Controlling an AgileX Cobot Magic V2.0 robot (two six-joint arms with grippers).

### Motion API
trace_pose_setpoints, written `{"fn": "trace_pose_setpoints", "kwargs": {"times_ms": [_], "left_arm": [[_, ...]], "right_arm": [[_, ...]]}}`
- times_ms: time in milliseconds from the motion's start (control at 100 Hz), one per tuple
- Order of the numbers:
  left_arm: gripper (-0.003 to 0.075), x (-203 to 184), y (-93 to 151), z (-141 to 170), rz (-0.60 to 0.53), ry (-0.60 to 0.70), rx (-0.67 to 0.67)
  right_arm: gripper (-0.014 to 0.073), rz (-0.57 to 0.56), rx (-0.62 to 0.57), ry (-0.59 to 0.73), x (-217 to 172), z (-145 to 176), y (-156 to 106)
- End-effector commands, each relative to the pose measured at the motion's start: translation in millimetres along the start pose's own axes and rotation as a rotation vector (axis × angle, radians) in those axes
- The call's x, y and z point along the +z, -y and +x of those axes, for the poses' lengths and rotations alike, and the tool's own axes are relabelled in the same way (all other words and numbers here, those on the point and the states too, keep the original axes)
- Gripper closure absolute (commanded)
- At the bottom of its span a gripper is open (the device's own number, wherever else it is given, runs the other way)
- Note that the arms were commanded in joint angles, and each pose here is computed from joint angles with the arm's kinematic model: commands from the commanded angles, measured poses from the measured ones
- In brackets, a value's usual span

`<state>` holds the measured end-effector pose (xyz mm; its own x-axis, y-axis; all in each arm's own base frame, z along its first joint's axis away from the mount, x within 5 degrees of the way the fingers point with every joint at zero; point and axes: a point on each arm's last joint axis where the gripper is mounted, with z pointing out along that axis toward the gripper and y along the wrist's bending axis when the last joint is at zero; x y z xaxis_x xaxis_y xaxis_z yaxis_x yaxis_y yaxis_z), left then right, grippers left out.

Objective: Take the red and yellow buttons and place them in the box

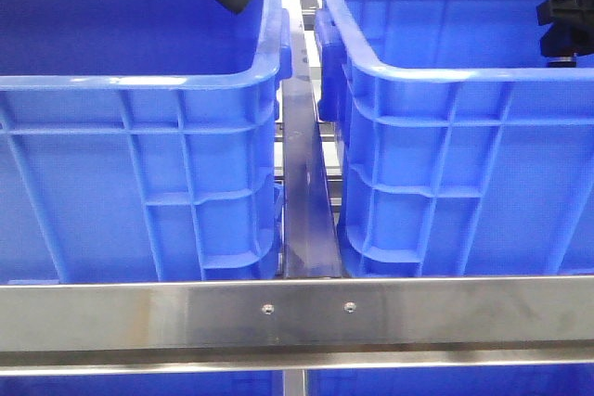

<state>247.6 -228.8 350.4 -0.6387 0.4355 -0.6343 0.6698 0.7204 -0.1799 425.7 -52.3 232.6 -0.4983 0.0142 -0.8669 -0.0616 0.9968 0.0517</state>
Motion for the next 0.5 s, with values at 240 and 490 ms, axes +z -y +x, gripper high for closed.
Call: {"fn": "trace_pose_setpoints", "kwargs": {"times_ms": [240, 490], "left_arm": [[0.0099, -22.6, 7.4, -11.6, 0.020, 0.117, 0.003], [0.0100, -22.5, 7.4, -11.5, 0.020, 0.116, 0.003]], "right_arm": [[0.0200, -0.011, -0.015, 0.081, -23.8, -24.8, -3.7], [0.0200, -0.009, -0.024, 0.117, -38.4, -35.3, -6.3]]}}
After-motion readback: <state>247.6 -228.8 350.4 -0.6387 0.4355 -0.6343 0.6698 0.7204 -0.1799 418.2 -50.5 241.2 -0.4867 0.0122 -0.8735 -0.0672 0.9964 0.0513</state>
